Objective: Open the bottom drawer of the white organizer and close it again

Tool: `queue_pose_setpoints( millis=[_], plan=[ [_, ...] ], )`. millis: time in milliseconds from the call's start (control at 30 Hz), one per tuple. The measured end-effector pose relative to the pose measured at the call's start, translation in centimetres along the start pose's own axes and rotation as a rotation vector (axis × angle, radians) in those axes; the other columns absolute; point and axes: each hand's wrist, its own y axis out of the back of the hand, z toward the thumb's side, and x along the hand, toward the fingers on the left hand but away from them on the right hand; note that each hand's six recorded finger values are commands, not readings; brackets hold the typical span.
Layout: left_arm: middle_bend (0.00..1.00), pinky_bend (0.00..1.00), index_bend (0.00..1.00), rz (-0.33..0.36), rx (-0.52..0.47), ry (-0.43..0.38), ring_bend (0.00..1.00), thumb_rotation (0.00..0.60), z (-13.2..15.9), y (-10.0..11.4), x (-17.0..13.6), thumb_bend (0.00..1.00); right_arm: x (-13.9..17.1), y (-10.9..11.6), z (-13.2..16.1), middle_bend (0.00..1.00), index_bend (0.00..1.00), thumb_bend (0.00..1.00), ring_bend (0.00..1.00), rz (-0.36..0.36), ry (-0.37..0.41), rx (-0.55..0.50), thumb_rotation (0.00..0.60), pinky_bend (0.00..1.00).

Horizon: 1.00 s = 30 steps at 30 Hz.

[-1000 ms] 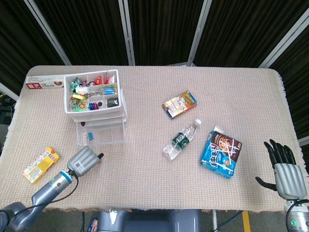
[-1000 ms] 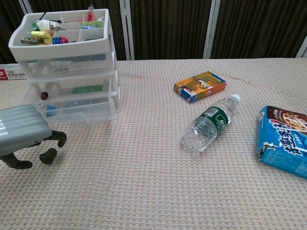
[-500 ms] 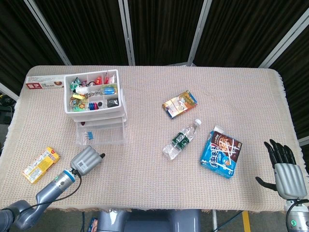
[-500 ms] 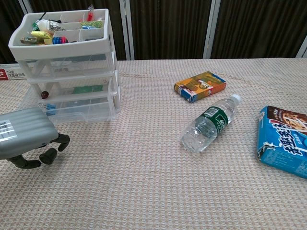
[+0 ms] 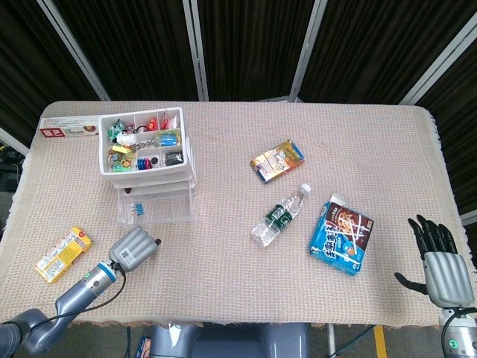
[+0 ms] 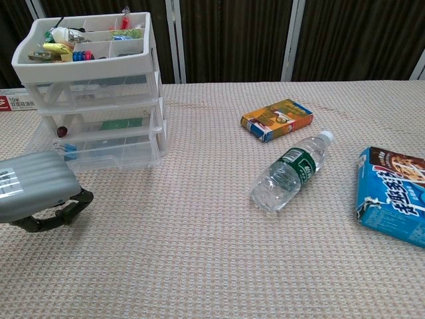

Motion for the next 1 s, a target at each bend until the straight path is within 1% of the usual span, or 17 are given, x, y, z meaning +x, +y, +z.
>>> queue_pose_setpoints(
  millis=[333, 600, 800, 1000],
  plan=[
    [1.0, 0.82, 0.58, 0.026, -0.005, -0.012, 0.94, 0.6, 0.2, 0.8, -0.6, 0.41, 0.0, 0.0, 0.0, 0.0, 0.05, 0.01, 0.0, -0.002, 0.002, 0.0, 0.6, 0.0],
    [1.0, 0.82, 0.58, 0.071, -0.022, -0.031, 0.94, 0.6, 0.8, 2.3, -1.3, 0.41, 0.0, 0.0, 0.0, 0.0, 0.05, 0.01, 0.0, -0.002, 0.002, 0.001, 0.6, 0.0],
    [1.0, 0.82, 0.58, 0.112, -0.033, -0.042, 0.94, 0.6, 0.9, 4.1, -1.7, 0.41, 0.0, 0.1, 0.0, 0.0, 0.05, 0.01, 0.0, -0.004, 0.002, 0.0, 0.6, 0.0],
    [1.0, 0.82, 0.58, 0.163, -0.027, -0.011, 0.94, 0.6, -0.6, 6.3, -1.1, 0.41, 0.0, 0.1, 0.0, 0.0, 0.05, 0.01, 0.0, -0.008, 0.004, 0.001, 0.6, 0.0]
  ],
)
